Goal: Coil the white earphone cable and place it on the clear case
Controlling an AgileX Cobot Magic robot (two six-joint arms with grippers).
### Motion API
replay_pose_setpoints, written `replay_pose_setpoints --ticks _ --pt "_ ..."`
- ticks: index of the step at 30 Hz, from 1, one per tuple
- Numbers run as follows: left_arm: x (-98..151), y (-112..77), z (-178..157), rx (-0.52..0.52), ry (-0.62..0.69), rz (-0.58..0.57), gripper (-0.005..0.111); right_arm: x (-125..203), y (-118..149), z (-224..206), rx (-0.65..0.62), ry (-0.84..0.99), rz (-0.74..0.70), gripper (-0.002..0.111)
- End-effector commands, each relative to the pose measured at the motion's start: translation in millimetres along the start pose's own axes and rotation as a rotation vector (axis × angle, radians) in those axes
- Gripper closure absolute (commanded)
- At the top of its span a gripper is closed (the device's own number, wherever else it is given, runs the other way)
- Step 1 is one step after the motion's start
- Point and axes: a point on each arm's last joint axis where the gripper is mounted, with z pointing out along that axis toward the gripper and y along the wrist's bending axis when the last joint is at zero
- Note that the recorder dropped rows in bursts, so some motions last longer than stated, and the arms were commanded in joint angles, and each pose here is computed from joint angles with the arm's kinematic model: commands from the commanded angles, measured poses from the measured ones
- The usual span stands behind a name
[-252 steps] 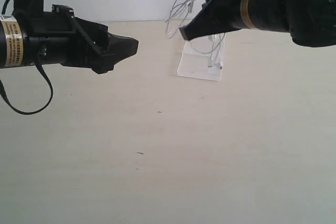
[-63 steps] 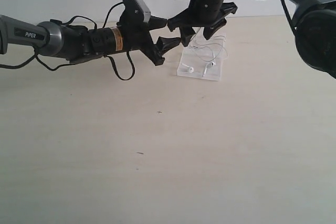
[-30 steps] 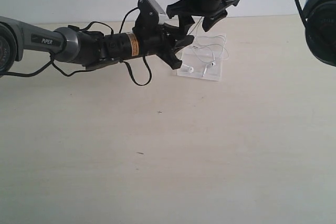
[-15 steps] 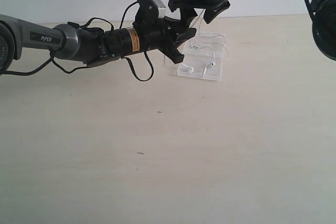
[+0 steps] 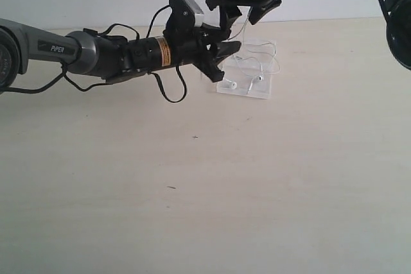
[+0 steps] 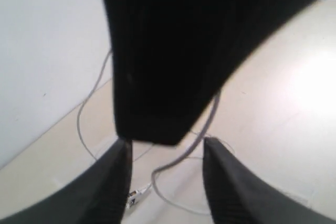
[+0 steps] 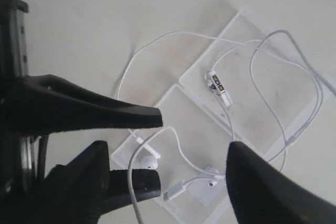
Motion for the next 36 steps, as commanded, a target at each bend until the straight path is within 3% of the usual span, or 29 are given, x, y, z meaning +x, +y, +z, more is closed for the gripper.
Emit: replay_pose_setpoints --ticks 1,5,12,18,23,36 --pt "2.4 -1.1 0.3 -0.001 0.018 -0.007 0.044 -3.6 -0.9 -12.5 -0.003 -0.039 -0.009 0.046" --pt "1.9 -0.1 0.3 -0.012 0.012 -0.019 0.042 -3.6 -0.9 -12.5 -0.003 -0.039 -0.009 0.046" --pt "1.4 0.7 0.3 -0.021 0.006 -0.028 0.051 -4.2 2.8 -13.4 -0.042 -0.046 0.004 0.046" --pt "1.7 1.2 0.3 -0.026 0.009 -0.031 0.074 -5.3 3.6 -21.1 -0.041 -0.061 0.003 0.046" --pt "2.2 6.0 0.0 -0.079 0.013 -0.074 0.107 -6.7 4.8 -31.4 -0.042 -0.080 0.001 0.046" --pt "-1.1 9.2 -0.3 -0.113 -0.028 -0.123 0.107 -7.1 5.3 -34.3 -0.043 -0.086 0.000 0.046"
